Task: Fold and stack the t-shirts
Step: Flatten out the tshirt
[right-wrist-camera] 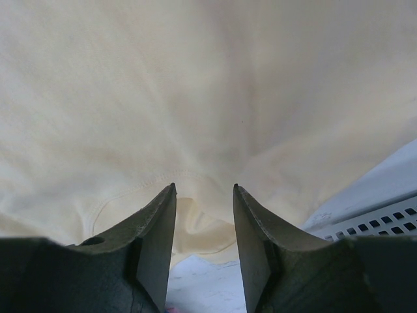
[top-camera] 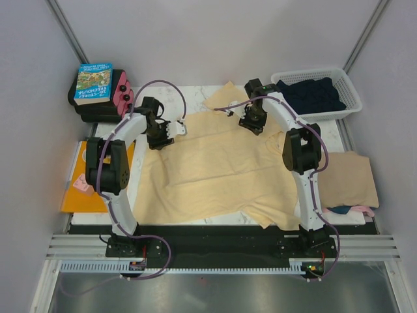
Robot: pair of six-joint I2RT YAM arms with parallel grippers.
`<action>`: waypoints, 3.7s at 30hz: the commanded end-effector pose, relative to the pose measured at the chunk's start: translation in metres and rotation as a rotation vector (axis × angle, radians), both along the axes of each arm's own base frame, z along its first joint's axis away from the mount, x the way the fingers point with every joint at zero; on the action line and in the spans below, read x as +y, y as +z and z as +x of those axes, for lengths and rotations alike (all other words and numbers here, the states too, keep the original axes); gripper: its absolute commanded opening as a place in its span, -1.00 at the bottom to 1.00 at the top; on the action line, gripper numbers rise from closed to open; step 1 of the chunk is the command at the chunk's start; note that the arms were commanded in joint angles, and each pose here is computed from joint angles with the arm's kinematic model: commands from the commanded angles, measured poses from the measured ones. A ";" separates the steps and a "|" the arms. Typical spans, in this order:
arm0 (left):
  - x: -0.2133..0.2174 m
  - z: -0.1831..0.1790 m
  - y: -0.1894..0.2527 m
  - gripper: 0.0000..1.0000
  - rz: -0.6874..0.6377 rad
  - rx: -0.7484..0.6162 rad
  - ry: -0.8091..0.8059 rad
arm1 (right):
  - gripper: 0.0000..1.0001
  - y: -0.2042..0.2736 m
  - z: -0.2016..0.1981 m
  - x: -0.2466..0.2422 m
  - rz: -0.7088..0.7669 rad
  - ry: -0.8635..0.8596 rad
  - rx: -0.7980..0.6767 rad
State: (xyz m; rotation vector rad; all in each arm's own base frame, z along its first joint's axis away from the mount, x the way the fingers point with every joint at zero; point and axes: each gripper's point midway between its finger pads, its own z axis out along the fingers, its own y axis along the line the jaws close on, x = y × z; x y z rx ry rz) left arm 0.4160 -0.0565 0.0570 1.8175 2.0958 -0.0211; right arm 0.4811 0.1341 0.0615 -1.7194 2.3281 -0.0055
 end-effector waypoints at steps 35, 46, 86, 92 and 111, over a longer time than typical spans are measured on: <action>-0.002 0.071 0.028 -0.96 -0.192 -0.066 0.077 | -0.79 -0.024 0.019 0.008 -0.006 -0.023 -0.036; -0.017 0.055 -0.016 -0.96 -0.173 0.113 0.066 | -0.78 -0.022 0.020 0.009 -0.013 -0.023 -0.045; 0.038 0.122 -0.056 -0.96 0.108 -0.138 0.284 | -0.82 -0.041 0.027 0.007 -0.047 -0.016 -0.052; 0.068 0.135 -0.063 -0.96 0.262 -0.212 0.349 | -0.82 -0.042 0.027 0.007 -0.048 -0.016 -0.051; 0.123 0.161 -0.058 -0.96 0.545 -0.394 0.510 | -0.88 -0.025 0.065 -0.014 -0.129 -0.164 -0.250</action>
